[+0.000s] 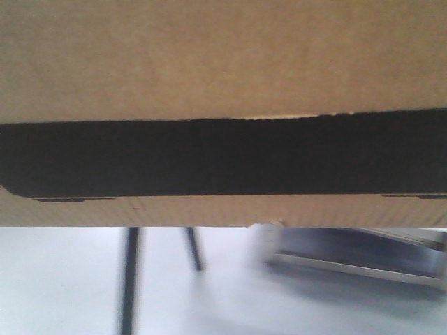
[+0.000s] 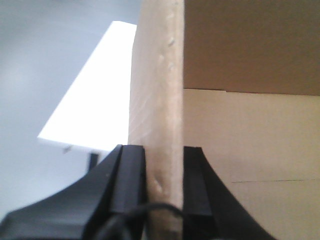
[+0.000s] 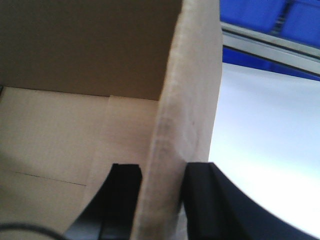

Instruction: Grab box from left shelf to table start

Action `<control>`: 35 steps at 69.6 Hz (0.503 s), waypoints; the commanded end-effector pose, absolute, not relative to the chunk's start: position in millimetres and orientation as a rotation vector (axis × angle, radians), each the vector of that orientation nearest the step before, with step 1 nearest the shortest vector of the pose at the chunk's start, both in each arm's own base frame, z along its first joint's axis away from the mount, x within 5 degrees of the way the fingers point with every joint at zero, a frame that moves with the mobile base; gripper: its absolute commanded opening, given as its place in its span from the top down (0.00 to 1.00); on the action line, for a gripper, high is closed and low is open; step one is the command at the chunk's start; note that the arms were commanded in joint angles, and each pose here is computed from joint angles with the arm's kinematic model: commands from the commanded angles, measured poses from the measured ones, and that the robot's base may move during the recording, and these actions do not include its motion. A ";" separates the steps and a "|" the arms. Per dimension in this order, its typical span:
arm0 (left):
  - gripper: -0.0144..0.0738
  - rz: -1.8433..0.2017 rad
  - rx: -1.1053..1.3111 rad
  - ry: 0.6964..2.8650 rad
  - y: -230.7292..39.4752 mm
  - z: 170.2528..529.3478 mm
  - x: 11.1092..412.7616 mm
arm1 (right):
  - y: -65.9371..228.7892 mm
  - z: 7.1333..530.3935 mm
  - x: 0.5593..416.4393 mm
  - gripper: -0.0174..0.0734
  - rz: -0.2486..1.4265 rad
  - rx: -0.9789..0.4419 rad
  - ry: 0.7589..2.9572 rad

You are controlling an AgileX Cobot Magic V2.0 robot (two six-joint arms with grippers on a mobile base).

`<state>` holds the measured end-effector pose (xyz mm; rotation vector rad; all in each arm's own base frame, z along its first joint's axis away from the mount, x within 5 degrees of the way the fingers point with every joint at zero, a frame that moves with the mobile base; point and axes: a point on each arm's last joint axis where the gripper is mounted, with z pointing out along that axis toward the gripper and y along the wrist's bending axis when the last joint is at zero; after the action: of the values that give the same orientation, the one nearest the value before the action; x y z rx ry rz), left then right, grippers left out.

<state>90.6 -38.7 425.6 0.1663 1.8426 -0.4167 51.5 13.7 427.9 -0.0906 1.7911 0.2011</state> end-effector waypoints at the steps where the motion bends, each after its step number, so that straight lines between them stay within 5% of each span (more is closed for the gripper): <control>1: 0.95 -0.643 0.128 1.618 -44.1 457.0 81.9 | 14.2 450.1 52.5 0.75 0.239 -0.061 1.626; 35: 0.95 -0.643 0.128 1.618 -44.1 457.0 81.9 | 14.2 450.0 52.5 0.75 0.239 -0.061 1.627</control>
<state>90.5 -38.8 425.6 0.1659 1.8431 -0.4188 51.7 13.6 427.5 -0.0913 1.7955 0.1990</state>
